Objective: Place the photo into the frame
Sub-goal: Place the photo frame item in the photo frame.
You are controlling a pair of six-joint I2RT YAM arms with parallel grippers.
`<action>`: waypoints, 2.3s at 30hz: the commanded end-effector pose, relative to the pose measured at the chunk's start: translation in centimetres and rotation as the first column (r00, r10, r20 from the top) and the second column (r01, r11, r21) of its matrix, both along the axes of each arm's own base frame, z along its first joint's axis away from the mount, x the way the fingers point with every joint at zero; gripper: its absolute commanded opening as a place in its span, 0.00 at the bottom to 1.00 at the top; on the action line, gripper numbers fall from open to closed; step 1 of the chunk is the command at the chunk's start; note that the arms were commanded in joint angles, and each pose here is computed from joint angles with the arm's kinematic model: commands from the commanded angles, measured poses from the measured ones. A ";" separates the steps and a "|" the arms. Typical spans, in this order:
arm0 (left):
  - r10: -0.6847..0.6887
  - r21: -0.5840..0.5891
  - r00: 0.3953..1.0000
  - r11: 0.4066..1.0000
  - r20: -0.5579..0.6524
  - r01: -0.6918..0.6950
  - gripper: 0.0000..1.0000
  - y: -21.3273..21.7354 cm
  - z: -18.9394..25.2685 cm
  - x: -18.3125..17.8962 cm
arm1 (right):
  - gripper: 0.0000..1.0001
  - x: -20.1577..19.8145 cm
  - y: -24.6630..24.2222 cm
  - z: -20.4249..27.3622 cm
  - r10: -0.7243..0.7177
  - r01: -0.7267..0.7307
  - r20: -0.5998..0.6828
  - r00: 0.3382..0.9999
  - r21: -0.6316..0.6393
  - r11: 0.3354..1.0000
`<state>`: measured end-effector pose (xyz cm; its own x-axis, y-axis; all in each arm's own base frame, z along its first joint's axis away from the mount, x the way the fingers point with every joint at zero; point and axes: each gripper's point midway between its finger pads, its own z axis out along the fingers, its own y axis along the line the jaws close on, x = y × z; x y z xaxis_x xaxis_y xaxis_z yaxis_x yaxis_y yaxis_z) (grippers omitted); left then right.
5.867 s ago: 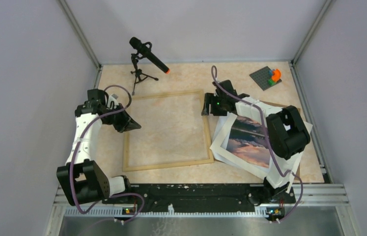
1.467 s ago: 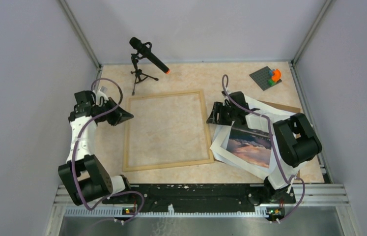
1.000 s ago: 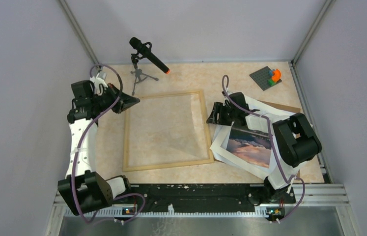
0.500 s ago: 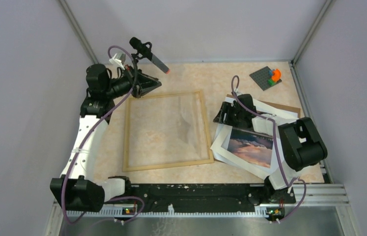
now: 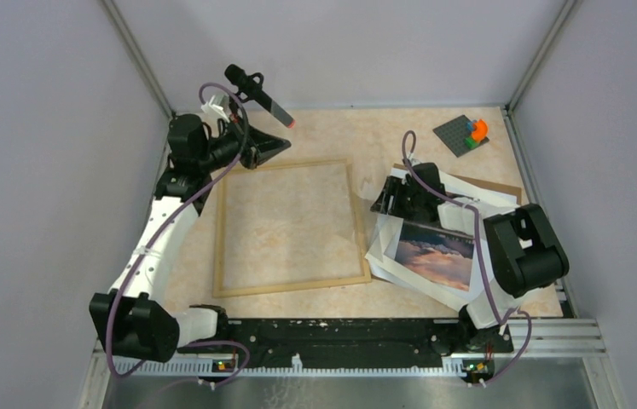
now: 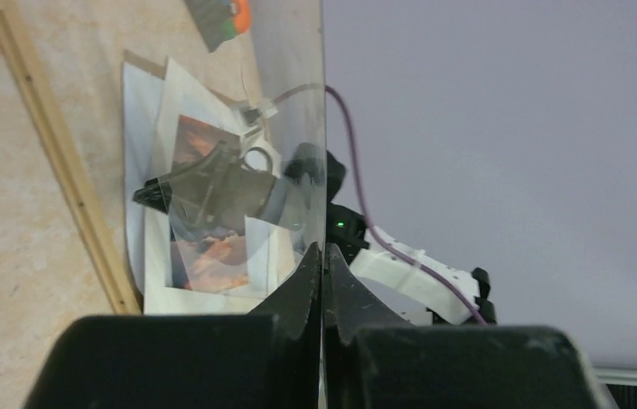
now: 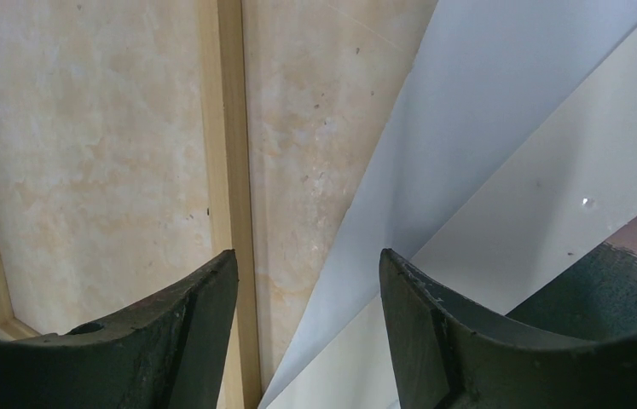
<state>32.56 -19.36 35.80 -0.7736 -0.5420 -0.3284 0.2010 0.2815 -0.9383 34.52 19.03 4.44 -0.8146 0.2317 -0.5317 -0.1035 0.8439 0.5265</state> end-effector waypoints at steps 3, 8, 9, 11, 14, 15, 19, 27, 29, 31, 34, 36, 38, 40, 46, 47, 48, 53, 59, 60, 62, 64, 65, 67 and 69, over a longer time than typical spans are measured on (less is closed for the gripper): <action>0.098 0.121 0.994 0.989 -0.051 -0.091 0.00 2.9 -9.0 -1.1 | 0.61 1.1 -1.5 1.9 -0.068 0.067 0.053 0.996 0.019 0.998; 0.194 0.191 0.977 0.966 -0.086 -0.175 0.00 7.3 -14.1 -2.4 | 0.61 1.2 -2.0 1.8 -0.085 0.083 0.052 0.995 0.036 0.996; 0.208 0.206 0.974 0.961 -0.092 -0.186 0.00 8.0 -14.7 -2.5 | 0.61 1.1 -1.9 1.9 -0.080 0.077 0.052 0.995 0.041 0.996; 0.237 0.247 0.967 0.946 -0.094 -0.208 0.00 9.4 -15.6 -2.8 | 0.61 1.1 -1.7 1.9 -0.069 0.067 0.052 0.996 0.050 0.997; 0.269 0.323 0.956 0.921 -0.119 -0.219 0.00 10.8 -17.3 -3.3 | 0.61 1.1 -1.6 1.9 -0.066 0.063 0.056 0.996 0.053 0.997; 0.263 0.331 0.957 0.920 -0.125 -0.210 0.00 10.9 -17.8 -3.4 | 0.61 1.1 -1.6 1.9 -0.065 0.062 0.056 0.996 0.053 0.997; 0.241 0.355 0.958 0.919 -0.157 -0.173 0.00 11.2 -19.9 -3.9 | 0.61 1.1 -1.3 1.7 -0.049 0.045 0.053 0.997 0.065 0.997; 0.269 0.451 0.954 0.874 -0.135 -0.182 0.00 13.5 -20.8 -3.3 | 0.61 1.1 -1.1 1.5 -0.040 0.036 0.050 0.998 0.070 0.997; 0.250 0.481 0.955 0.865 -0.159 -0.146 0.00 14.0 -21.2 -3.3 | 0.61 1.0 -1.0 1.4 -0.032 0.029 0.047 0.998 0.076 0.997; 0.203 0.468 0.961 0.879 -0.189 -0.093 0.00 13.6 -21.8 -3.4 | 0.61 1.0 -0.8 1.4 -0.028 0.024 0.046 0.999 0.082 0.996; 0.161 0.462 0.950 0.887 -0.266 -0.021 0.00 13.4 -23.2 -3.9 | 0.61 1.0 -0.8 1.3 -0.025 0.021 0.043 0.999 0.084 0.996; 0.139 0.441 0.956 0.897 -0.260 -0.011 0.00 13.1 -23.4 -3.9 | 0.61 1.0 -0.6 1.3 -0.018 0.014 0.044 0.999 0.089 0.996; 0.114 0.409 0.968 0.912 -0.226 -0.012 0.00 12.6 -22.6 -3.5 | 0.61 0.9 -0.6 1.2 -0.015 0.012 0.039 0.999 0.094 0.996; 0.119 0.412 0.974 0.911 -0.191 -0.031 0.00 12.6 -22.0 -3.1 | 0.61 0.9 -0.6 1.2 -0.015 0.011 0.041 0.999 0.093 0.996; 0.157 0.491 0.976 0.869 -0.150 -0.065 0.00 13.9 -21.5 -2.2 | 0.61 0.9 -0.5 1.2 -0.013 0.009 0.041 0.999 0.093 0.996; 0.169 0.505 0.975 0.860 -0.147 -0.072 0.00 14.2 -21.5 -2.1 | 0.61 0.9 -0.5 1.1 -0.012 0.009 0.038 0.999 0.094 0.996; 0.180 0.517 0.973 0.852 -0.146 -0.080 0.00 14.4 -21.6 -2.1 | 0.61 0.9 -0.5 1.1 -0.011 0.007 0.039 0.999 0.095 0.995; 0.196 0.530 0.970 0.843 -0.145 -0.091 0.00 14.7 -21.7 -1.9 | 0.61 0.8 -0.3 0.9 -0.006 0.003 0.030 1.000 0.101 0.995; 0.201 0.536 0.971 0.838 -0.127 -0.104 0.00 14.9 -21.4 -1.6 | 0.61 0.8 -0.3 1.0 -0.006 0.003 0.032 0.999 0.101 0.995; 0.195 0.529 0.972 0.843 -0.129 -0.099 0.00 14.7 -21.4 -1.6 | 0.61 0.8 -0.3 1.0 -0.005 0.002 0.033 0.999 0.102 0.995; 0.188 0.521 0.974 0.849 -0.129 -0.095 0.00 14.6 -21.4 -1.6 | 0.61 0.8 -0.4 1.0 -0.006 0.003 0.032 0.999 0.101 0.995; 0.195 0.531 0.974 0.840 -0.112 -0.107 0.00 14.8 -21.1 -1.4 | 0.61 0.8 -0.4 0.9 -0.006 0.003 0.031 0.999 0.102 0.995; 0.196 0.534 0.975 0.838 -0.105 -0.111 0.00 14.8 -20.9 -1.3 | 0.61 0.8 -0.3 0.9 -0.005 0.002 0.031 0.999 0.102 0.995; 0.192 0.528 0.977 0.842 -0.097 -0.113 0.00 14.8 -20.6 -1.1 | 0.61 0.8 -0.3 1.0 -0.004 0.001 0.032 0.999 0.103 0.995; 0.195 0.534 0.976 0.838 -0.098 -0.114 0.00 14.9 -20.5 -0.9 | 0.61 0.8 -0.3 0.9 -0.005 0.002 0.031 0.999 0.104 0.995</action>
<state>29.95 -5.03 12.47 -0.7997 -0.4645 -0.3804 -0.0982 0.7262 -0.6804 34.69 18.56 5.00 -0.8123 0.2801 -0.5116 -0.1004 0.7969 0.5957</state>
